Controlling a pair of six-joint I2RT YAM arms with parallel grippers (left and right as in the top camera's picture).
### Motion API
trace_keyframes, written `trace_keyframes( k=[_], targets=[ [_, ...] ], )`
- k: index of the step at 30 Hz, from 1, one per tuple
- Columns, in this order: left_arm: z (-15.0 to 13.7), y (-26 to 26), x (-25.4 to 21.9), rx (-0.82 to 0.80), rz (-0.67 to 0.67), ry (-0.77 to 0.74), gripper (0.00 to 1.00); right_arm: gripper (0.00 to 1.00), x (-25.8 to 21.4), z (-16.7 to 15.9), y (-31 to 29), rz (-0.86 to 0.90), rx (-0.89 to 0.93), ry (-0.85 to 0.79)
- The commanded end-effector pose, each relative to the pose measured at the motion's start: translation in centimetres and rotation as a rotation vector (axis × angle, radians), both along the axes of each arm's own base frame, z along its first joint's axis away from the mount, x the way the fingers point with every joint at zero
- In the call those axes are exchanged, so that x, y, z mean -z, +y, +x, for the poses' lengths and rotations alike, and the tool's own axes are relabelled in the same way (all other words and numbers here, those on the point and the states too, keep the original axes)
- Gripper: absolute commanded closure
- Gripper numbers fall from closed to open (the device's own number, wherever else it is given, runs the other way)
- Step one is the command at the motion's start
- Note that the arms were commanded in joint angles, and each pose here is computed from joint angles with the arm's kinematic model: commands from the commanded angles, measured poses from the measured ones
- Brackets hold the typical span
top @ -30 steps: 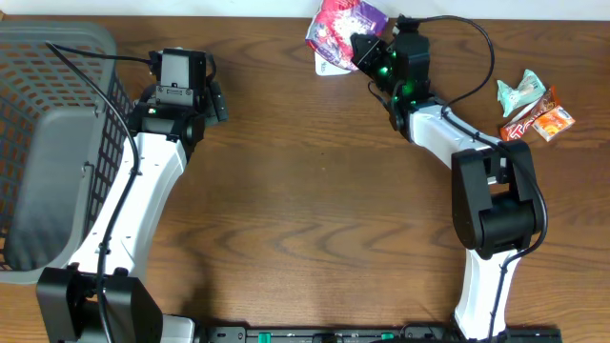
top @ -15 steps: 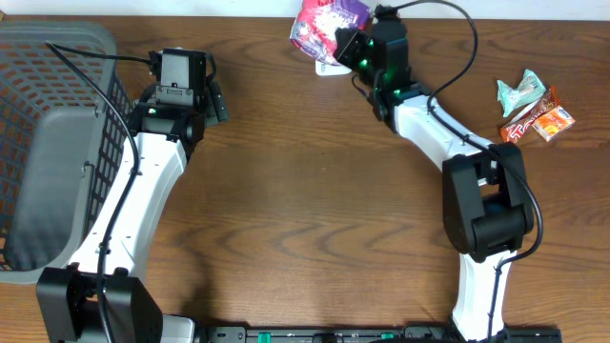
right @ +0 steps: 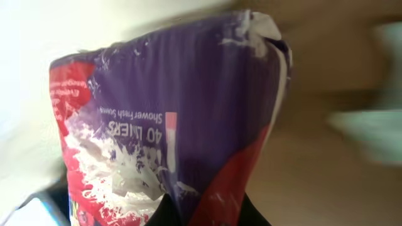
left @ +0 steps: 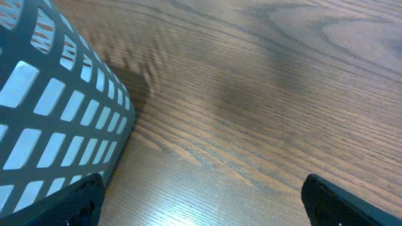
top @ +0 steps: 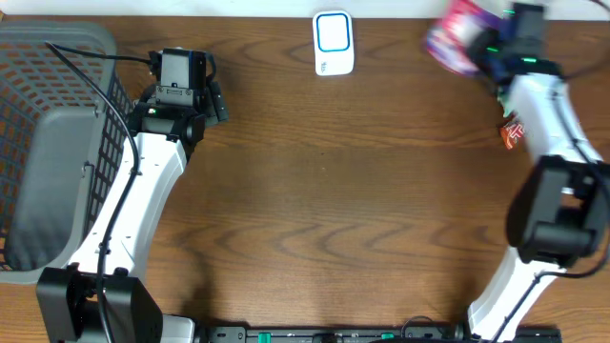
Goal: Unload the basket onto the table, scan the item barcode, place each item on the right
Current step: 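Hold the purple pack up against the scanner face, then carry the purple pack right and drop it on the item pile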
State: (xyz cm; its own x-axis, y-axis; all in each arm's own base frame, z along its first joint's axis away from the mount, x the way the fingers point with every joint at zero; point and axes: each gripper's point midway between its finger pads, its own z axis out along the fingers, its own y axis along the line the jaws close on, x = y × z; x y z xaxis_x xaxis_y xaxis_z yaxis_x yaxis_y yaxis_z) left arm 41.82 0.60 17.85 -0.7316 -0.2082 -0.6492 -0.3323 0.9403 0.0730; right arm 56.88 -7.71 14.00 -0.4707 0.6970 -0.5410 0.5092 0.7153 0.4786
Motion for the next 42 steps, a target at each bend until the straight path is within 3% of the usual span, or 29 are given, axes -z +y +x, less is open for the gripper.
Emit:
trace_keyframes(
  k=[1, 13, 14, 16, 19, 25, 29, 32, 42],
  targets=[
    [0.1, 0.3, -0.2, 0.000, 0.018, -0.002, 0.01, 0.99, -1.3, -3.3, -8.2, -0.048, 0.146, 0.054],
    [0.1, 0.3, -0.2, 0.000, 0.018, -0.002, 0.01, 0.97, 0.5, -10.1, -18.5, 0.097, 0.305, 0.128],
    [0.1, 0.3, -0.2, 0.000, 0.018, -0.002, 0.01, 0.91, 0.6, -10.4, -18.7, 0.099, 0.309, 0.136],
    [0.1, 0.3, -0.2, 0.000, 0.018, -0.002, 0.01, 0.68, 0.9, -10.8, -18.9, 0.081, 0.290, 0.149],
    [0.1, 0.3, -0.2, 0.000, 0.018, -0.002, 0.01, 0.41, 1.2, -11.1, -18.6, 0.052, 0.245, 0.175],
    [0.1, 0.3, -0.2, 0.000, 0.018, -0.002, 0.01, 0.23, 0.1, -12.3, -18.3, 0.062, 0.250, 0.189],
    [0.1, 0.3, -0.2, 0.000, 0.018, -0.002, 0.01, 0.22, -2.6, -13.5, -17.3, 0.053, 0.238, 0.181],
    [0.1, 0.3, -0.2, 0.000, 0.018, -0.002, 0.01, 0.26, -5.1, -15.0, -15.7, 0.042, 0.184, 0.180],
    [0.1, 0.3, -0.2, 0.000, 0.018, -0.002, 0.01, 0.30, -11.3, -18.5, -7.3, 0.013, -0.005, 0.174]
  ],
)
